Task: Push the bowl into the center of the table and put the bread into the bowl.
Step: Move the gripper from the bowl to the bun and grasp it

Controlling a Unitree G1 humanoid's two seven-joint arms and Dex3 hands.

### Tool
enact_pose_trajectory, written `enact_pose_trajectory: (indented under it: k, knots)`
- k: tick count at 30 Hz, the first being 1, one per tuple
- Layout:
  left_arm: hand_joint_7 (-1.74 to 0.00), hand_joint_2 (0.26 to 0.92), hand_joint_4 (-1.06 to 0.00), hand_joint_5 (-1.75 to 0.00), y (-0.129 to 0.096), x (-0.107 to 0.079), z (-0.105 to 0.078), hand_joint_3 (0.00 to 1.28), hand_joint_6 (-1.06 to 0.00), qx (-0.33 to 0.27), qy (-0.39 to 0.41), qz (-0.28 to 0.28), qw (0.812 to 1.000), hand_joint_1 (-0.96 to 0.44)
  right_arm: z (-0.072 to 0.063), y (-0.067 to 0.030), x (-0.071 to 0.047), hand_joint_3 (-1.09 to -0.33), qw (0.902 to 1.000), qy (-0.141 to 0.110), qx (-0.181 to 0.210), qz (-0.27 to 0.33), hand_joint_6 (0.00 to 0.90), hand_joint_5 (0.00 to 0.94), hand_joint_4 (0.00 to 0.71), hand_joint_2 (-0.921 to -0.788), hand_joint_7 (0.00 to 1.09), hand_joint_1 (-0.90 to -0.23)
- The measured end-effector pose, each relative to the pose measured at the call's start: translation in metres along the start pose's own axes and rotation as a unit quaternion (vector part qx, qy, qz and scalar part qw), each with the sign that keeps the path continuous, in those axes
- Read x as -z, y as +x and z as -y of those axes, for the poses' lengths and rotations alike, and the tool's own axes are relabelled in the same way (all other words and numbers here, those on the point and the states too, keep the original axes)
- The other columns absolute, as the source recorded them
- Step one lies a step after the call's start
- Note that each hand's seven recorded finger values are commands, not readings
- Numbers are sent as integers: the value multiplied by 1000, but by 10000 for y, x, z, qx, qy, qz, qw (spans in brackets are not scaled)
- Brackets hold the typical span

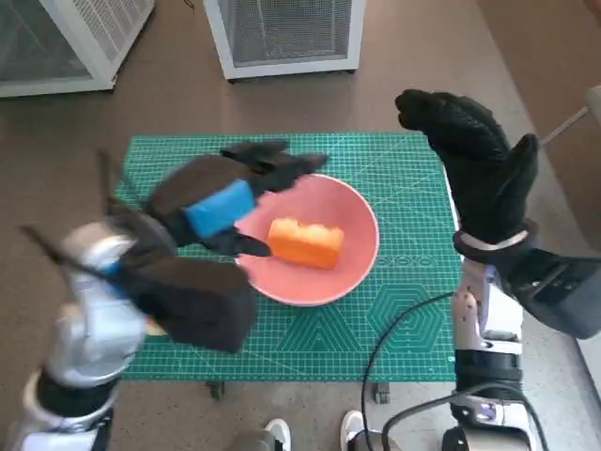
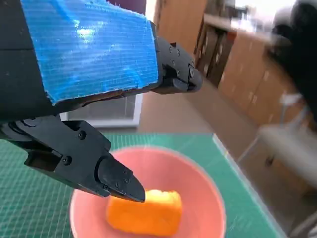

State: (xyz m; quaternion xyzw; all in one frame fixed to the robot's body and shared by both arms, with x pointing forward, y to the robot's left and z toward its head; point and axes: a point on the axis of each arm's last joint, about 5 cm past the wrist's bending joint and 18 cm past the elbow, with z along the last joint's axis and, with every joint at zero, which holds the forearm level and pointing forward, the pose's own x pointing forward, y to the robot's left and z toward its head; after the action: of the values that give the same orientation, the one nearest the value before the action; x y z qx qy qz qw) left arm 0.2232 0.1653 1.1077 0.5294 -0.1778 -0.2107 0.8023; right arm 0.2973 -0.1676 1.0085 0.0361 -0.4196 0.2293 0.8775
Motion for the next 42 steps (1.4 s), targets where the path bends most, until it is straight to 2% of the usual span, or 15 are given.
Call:
enact_pose_trajectory:
  k: [7,13,20,31,42]
  knots:
    - [0,760,-81,0,-349,100,-118,0,-246,-505,-122,-186,9985,-167,-13,-4,-2,-776,10000,4,32,4,18,0,186,-921,411,-628]
    - [0,751,-61,0,-632,226,-191,1,-242,-758,-74,-708,9946,-159,-21,-6,-15,-774,10000,1,46,16,18,0,185,-921,409,-636]
    - [-8,752,-87,-12,-907,249,-273,1,-258,-813,211,-1382,9868,-222,-29,-13,-13,-765,10000,3,61,-27,23,1,186,-921,410,-643]
    - [-33,725,-153,-21,-1065,282,-204,0,-329,-487,142,-2014,9782,-298,-46,-4,-9,-764,10000,9,40,-50,23,2,189,-921,413,-646]
    - [-21,716,-190,-15,-980,359,-23,0,-342,145,-132,-2177,9758,-266,-45,-8,-1,-755,10000,42,37,-78,19,1,189,-921,419,-660]
